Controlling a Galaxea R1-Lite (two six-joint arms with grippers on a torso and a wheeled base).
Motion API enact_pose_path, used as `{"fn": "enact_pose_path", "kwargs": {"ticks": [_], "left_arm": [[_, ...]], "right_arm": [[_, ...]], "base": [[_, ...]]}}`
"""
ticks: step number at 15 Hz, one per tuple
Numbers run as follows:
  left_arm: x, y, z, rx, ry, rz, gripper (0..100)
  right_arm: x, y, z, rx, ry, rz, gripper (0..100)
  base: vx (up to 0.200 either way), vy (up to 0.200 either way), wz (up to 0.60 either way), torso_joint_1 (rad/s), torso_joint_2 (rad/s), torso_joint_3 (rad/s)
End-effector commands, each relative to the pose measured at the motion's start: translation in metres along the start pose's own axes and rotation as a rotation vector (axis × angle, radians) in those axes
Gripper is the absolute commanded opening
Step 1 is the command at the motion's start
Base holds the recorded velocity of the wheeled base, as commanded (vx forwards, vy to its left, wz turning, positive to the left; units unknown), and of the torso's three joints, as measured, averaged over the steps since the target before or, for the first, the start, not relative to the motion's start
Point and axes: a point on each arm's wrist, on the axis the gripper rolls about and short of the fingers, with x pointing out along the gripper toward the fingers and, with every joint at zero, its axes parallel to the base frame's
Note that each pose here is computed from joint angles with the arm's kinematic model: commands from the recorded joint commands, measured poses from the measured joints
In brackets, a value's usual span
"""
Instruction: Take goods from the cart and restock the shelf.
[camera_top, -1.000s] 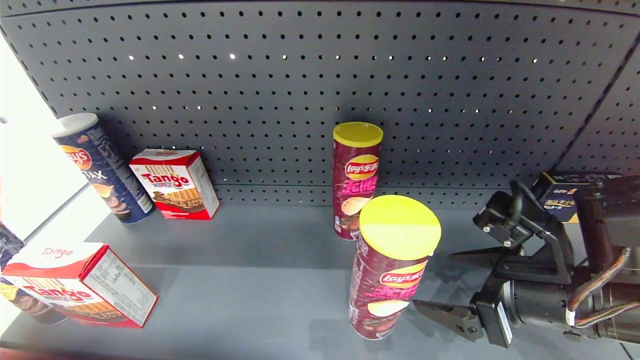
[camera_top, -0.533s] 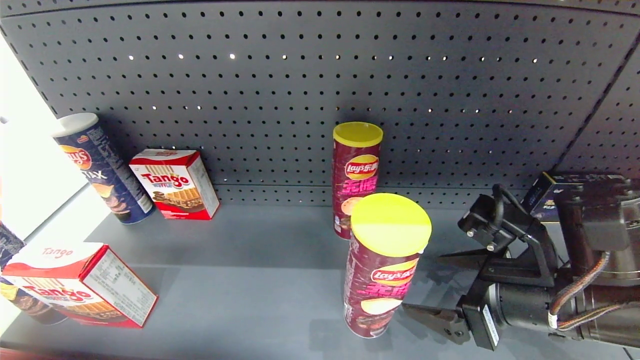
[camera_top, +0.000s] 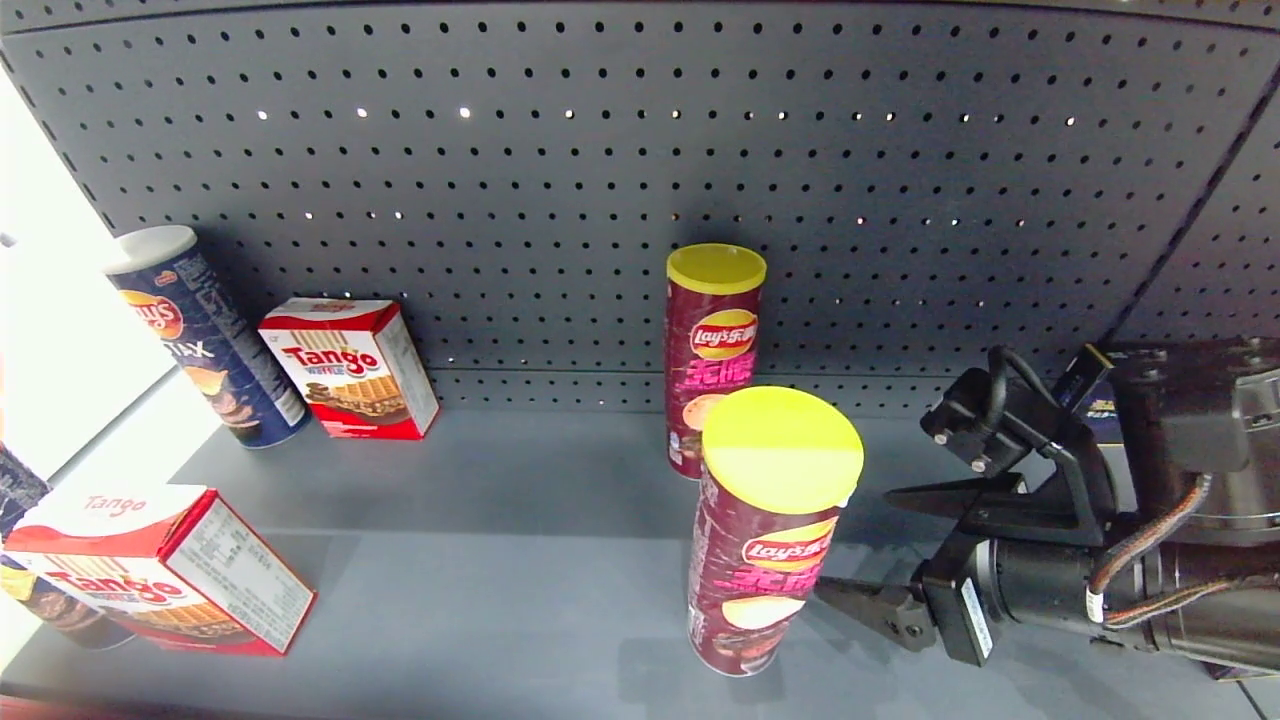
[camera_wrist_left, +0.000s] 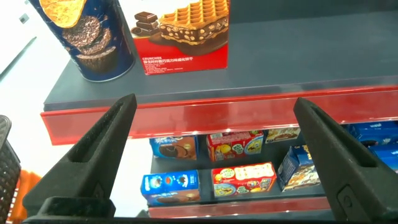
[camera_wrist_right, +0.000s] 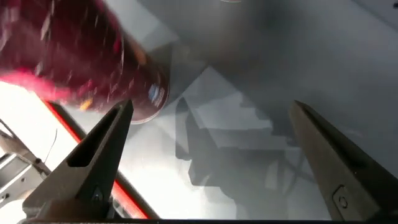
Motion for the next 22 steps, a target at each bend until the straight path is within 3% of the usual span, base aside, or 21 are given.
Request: {"fn": "enact_pose_path", "kwargs": {"ticks": [1, 9, 15, 22], "left_arm": [[0.0, 0.0, 0.0, 0.0, 0.001, -0.003, 100], [0.0, 0.0, 0.0, 0.0, 0.002, -0.008, 100], [0.0, 0.0, 0.0, -0.001, 0.0, -0.017, 100], [0.0, 0.0, 0.0, -0.001, 0.0, -0.019, 100]], "right_arm": [[0.003, 0.001, 0.001, -0.003, 0.005, 0.005, 100], [-0.003, 0.013, -0.007, -0.032, 0.015, 0.05, 100], [0.001, 0.001, -0.004, -0.007, 0.014, 0.001, 100], [0.008, 0.012, 0.0, -0.028, 0.019, 0.039, 100]], "base": [[0.0, 0.0, 0.0, 0.0, 0.0, 0.0], [0.0, 0.0, 0.0, 0.0, 0.0, 0.0], [0.0, 0.0, 0.0, 0.0, 0.0, 0.0], [0.0, 0.0, 0.0, 0.0, 0.0, 0.0]]}}
